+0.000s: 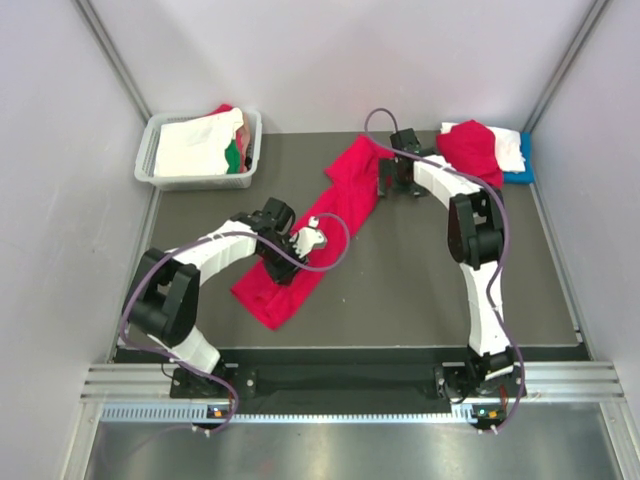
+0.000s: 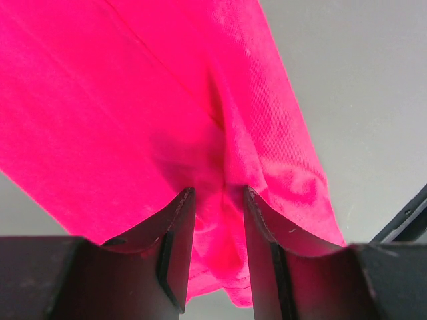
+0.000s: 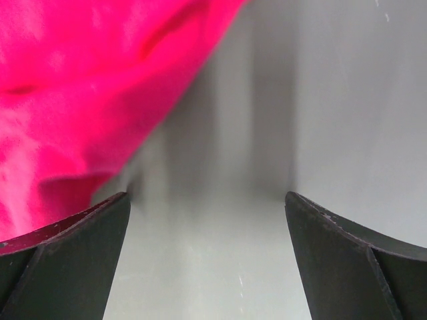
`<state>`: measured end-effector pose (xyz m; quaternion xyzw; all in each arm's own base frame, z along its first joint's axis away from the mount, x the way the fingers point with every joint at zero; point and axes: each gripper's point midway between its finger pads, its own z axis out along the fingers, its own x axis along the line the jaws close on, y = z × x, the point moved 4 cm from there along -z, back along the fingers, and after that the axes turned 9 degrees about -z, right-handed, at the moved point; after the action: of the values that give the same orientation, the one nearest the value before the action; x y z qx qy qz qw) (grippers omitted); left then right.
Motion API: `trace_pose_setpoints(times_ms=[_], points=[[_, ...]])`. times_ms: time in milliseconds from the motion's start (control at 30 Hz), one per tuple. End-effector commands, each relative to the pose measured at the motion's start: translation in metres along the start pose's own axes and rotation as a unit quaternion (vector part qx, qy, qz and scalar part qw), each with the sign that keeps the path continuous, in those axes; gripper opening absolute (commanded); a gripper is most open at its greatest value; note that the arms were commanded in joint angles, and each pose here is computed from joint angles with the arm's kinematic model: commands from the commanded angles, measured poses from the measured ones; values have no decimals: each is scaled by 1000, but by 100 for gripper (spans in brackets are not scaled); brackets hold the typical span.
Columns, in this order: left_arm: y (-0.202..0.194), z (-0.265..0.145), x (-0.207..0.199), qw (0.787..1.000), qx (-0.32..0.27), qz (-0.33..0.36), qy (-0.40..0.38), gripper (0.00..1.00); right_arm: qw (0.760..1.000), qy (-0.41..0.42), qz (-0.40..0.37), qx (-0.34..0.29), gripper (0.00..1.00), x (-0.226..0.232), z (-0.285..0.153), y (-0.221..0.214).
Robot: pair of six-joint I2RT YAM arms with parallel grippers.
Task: Fold and stack the t-shirts
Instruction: Fold the tshirt
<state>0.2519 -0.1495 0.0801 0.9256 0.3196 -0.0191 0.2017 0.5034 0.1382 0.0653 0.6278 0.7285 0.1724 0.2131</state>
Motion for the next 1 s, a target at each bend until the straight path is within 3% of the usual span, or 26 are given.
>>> trace_pose_setpoints(times_ms=[0,167,300,433,533,633,733,967], points=[[-1,-6,-1,1000,-13,13,8,40,998,-18,-5,-55,99,-3,-55,27],[2,-10,0,1000,-22,13,15,40,994,-6,-16,-109,100,11,-106,47],[9,-23,9,999,-46,-9,16,40,993,1,-37,-109,100,25,-118,45],[17,-51,39,990,-105,-92,-1,59,993,3,-56,-103,100,39,-121,33],[11,-67,54,986,-124,-114,13,61,993,8,-66,-100,100,48,-122,25],[-5,-74,44,986,-122,-107,32,62,993,10,-67,-97,100,49,-121,22],[-21,-74,30,988,-107,-107,22,60,993,11,-68,-94,100,50,-118,21],[-47,-87,12,992,-70,-99,26,41,995,7,-73,-70,100,55,-98,14]])
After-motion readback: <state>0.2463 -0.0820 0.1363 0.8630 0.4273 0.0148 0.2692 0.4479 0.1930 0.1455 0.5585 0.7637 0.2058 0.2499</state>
